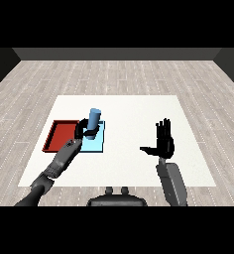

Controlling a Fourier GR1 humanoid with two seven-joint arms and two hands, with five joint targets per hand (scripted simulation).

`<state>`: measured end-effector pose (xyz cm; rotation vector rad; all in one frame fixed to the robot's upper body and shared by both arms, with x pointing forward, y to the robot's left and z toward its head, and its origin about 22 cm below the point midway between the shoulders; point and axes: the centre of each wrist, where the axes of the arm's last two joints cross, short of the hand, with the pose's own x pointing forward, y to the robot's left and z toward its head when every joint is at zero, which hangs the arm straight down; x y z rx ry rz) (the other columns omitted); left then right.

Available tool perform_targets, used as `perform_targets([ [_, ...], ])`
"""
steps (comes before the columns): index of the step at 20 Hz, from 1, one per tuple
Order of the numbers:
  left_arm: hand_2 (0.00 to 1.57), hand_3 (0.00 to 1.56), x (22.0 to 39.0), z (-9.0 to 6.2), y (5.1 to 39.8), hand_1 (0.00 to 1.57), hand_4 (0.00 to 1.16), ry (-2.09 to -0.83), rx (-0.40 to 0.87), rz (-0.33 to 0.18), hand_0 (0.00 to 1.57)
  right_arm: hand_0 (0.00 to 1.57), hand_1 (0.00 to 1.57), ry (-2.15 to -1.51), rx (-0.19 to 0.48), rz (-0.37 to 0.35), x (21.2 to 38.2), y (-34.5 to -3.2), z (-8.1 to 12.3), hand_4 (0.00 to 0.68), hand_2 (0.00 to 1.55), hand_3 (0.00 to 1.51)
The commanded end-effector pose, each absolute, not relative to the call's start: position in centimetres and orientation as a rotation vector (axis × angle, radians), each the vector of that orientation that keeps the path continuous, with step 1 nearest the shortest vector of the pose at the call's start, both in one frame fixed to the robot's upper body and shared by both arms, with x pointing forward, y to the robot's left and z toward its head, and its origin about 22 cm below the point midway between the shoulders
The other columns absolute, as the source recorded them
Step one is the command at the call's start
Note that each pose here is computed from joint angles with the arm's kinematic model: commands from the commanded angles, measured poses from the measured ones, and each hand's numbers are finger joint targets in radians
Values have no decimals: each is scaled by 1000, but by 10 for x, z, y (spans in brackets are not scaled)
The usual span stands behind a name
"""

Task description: Pick the blue can and put it in the blue box

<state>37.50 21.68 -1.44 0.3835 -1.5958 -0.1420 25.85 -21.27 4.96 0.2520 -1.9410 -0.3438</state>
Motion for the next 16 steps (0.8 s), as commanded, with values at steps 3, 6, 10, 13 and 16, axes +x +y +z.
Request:
perform_targets([
  [3,1396,1183,383,-32,229,1495,975,-1329,598,-235,1495,0,0,-1914,220,-381,256,-233,26,0,0,0],
  [6,711,603,379,-49,238,763,908,-1116,642,-245,763,0,0,-1917,244,-384,270,-216,30,0,0,0],
  [10,584,78,364,-77,225,659,916,-991,627,-260,659,0,0,-1910,231,-392,262,-221,26,0,0,0],
  [13,1152,203,359,-86,212,1321,752,-937,650,-196,1321,0,0,-1895,224,-374,266,-220,25,0,0,0],
  [16,1286,395,368,-73,233,1403,629,-937,633,-52,1403,0,0,-1892,180,-386,270,-223,26,0,0,0],
])
